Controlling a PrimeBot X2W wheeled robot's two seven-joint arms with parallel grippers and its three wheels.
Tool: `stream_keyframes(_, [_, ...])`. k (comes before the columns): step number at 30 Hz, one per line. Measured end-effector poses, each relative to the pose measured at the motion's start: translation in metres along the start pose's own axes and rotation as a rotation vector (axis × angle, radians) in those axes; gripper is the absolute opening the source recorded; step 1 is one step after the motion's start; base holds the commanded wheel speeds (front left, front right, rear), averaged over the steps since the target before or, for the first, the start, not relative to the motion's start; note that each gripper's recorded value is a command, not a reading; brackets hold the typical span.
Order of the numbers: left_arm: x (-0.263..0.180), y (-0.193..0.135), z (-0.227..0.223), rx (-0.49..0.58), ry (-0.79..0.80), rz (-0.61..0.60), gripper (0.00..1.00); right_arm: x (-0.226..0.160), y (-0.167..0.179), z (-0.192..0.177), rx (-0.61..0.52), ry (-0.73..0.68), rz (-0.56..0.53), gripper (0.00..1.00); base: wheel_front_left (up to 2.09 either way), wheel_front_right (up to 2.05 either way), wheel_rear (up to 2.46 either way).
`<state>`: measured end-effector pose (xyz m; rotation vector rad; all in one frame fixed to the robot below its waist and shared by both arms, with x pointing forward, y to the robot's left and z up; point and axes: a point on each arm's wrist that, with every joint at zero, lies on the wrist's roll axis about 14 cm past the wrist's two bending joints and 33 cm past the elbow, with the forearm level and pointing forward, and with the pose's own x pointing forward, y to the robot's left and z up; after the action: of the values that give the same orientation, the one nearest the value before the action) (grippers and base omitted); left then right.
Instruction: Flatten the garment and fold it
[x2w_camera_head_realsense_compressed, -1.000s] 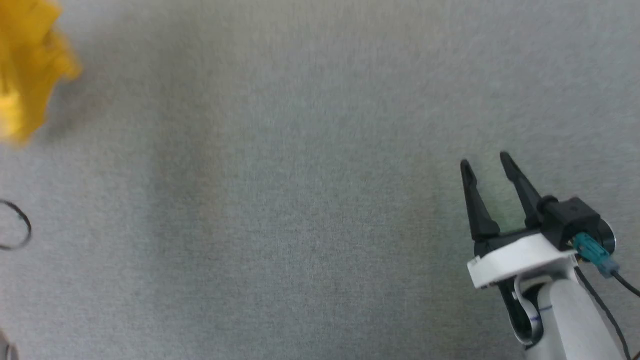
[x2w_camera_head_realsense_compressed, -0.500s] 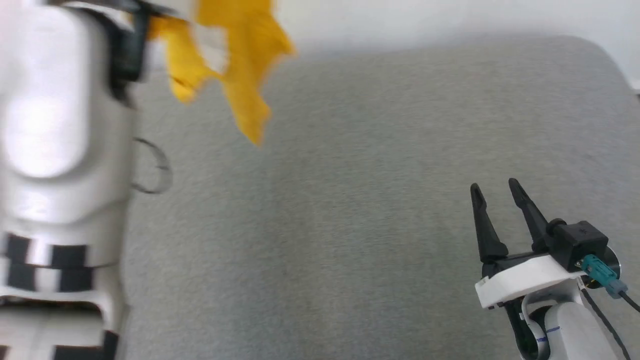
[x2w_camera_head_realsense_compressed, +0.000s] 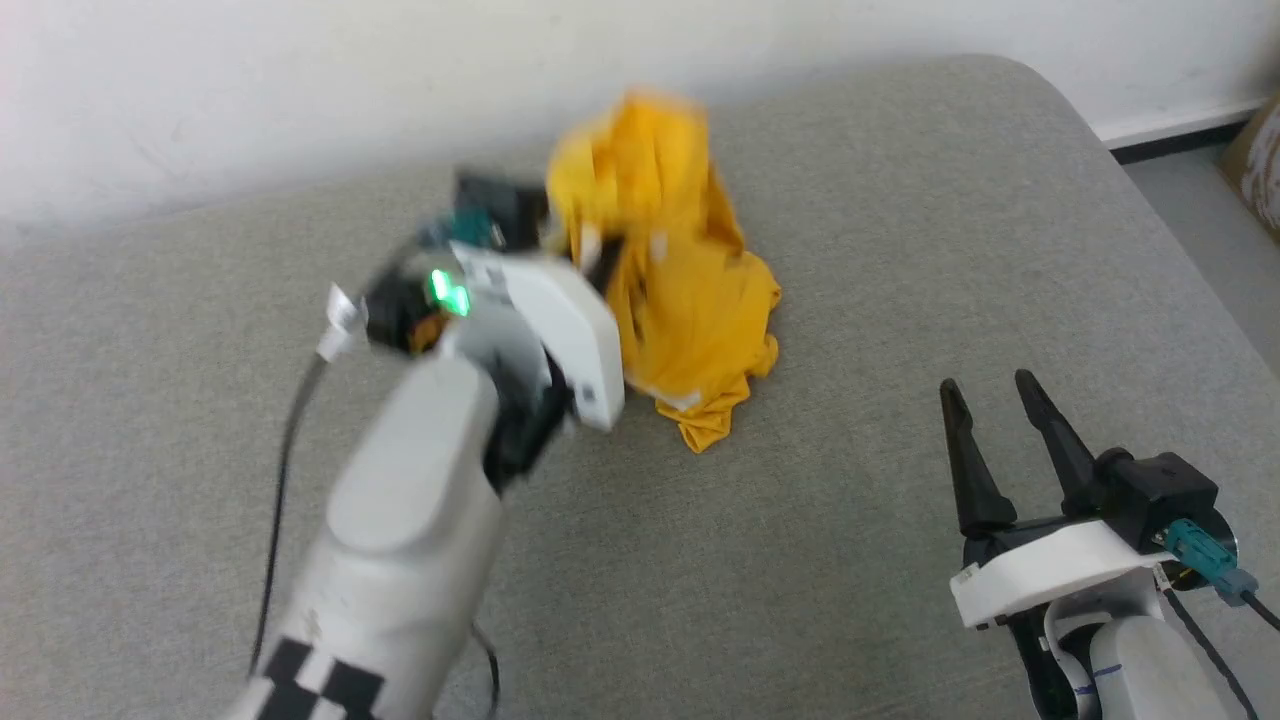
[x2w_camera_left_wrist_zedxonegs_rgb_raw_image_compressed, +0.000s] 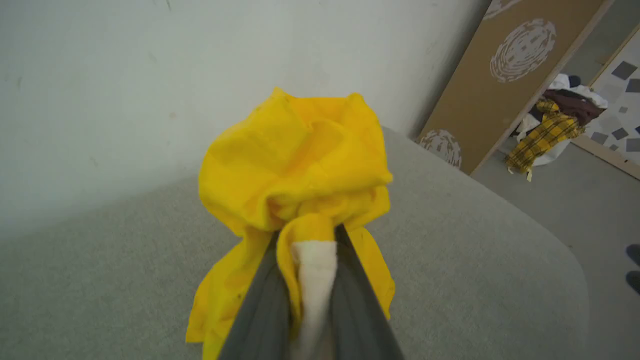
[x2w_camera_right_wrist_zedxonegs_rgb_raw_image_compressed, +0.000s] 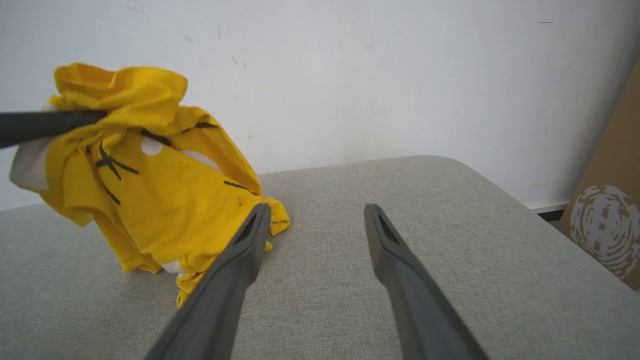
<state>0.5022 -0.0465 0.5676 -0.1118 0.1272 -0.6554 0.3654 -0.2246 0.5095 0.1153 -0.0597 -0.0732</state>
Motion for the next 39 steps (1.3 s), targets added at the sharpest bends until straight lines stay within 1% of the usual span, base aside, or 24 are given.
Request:
stream_keyframes(1, [-0.002,0.0,-0.029,-0.019,0.088,0.014,0.0,-0.001,-0.001,0.0,0.002,0.001,-0.005,1.0,0.0,0.0,0.0])
stream_keyframes(2, [-0.006,-0.002,-0.057,-0.011,0.179,0.02,0.0,-0.001,-0.002,-0.001,0.003,0.003,-0.008,1.0,0.0,0.0,0.0])
stream_keyframes(5, [-0.023,-0.003,-0.121,-0.011,0.399,0.035,0.0,-0.002,-0.003,-0.004,0.009,0.012,-0.009,1.0,0.0,0.0,0.0])
stream_keyframes(8, [-0.043,-0.003,-0.164,-0.005,0.58,0.039,0.0,-0.001,0.001,-0.007,0.013,0.021,-0.001,1.0,0.0,0.0,0.0])
stream_keyframes(10, [-0.052,-0.002,-0.176,-0.004,0.645,0.042,0.0,0.0,0.003,-0.008,0.014,0.024,0.006,1.0,0.0,0.0,0.0])
stream_keyframes(11, [-0.052,-0.002,-0.177,-0.008,0.646,0.042,0.34,0.0,0.004,-0.008,0.015,0.024,0.01,1.0,0.0,0.0,0.0])
stream_keyframes(12, [-0.052,-0.001,-0.174,-0.013,0.632,0.043,0.96,0.001,0.005,-0.009,0.016,0.025,0.013,1.0,0.0,0.0,0.0])
stream_keyframes(13, [-0.051,-0.001,-0.17,-0.019,0.606,0.046,1.0,0.002,0.006,-0.009,0.016,0.026,0.017,1.0,0.0,0.0,0.0])
stream_keyframes(16, [-0.043,0.003,-0.146,-0.031,0.463,0.063,1.0,0.004,0.011,-0.009,0.019,0.025,0.032,1.0,0.0,0.0,0.0])
stream_keyframes(20, [-0.038,0.015,-0.093,-0.055,0.163,0.119,1.0,0.007,0.018,-0.005,0.017,0.014,0.054,1.0,0.0,0.0,0.0])
stream_keyframes(23, [-0.048,0.03,-0.056,-0.057,-0.051,0.179,1.0,0.009,0.025,-0.004,0.013,0.011,0.074,1.0,0.0,0.0,0.0])
stream_keyframes(25, [-0.061,0.046,-0.04,-0.044,-0.151,0.236,1.0,0.009,0.029,-0.003,0.013,0.009,0.086,1.0,0.0,0.0,0.0])
stream_keyframes(28, [-0.085,0.07,-0.026,-0.033,-0.235,0.324,1.0,0.011,0.037,-0.003,0.011,0.011,0.11,1.0,0.0,0.0,0.0])
stream_keyframes(33, [-0.131,0.099,-0.002,0.027,-0.345,0.445,1.0,0.016,0.052,0.0,0.006,0.008,0.154,1.0,0.0,0.0,0.0])
stream_keyframes(39, [-0.185,0.116,-0.014,0.057,-0.352,0.563,1.0,0.023,0.072,0.001,-0.017,0.015,0.214,1.0,0.0,0.0,0.0])
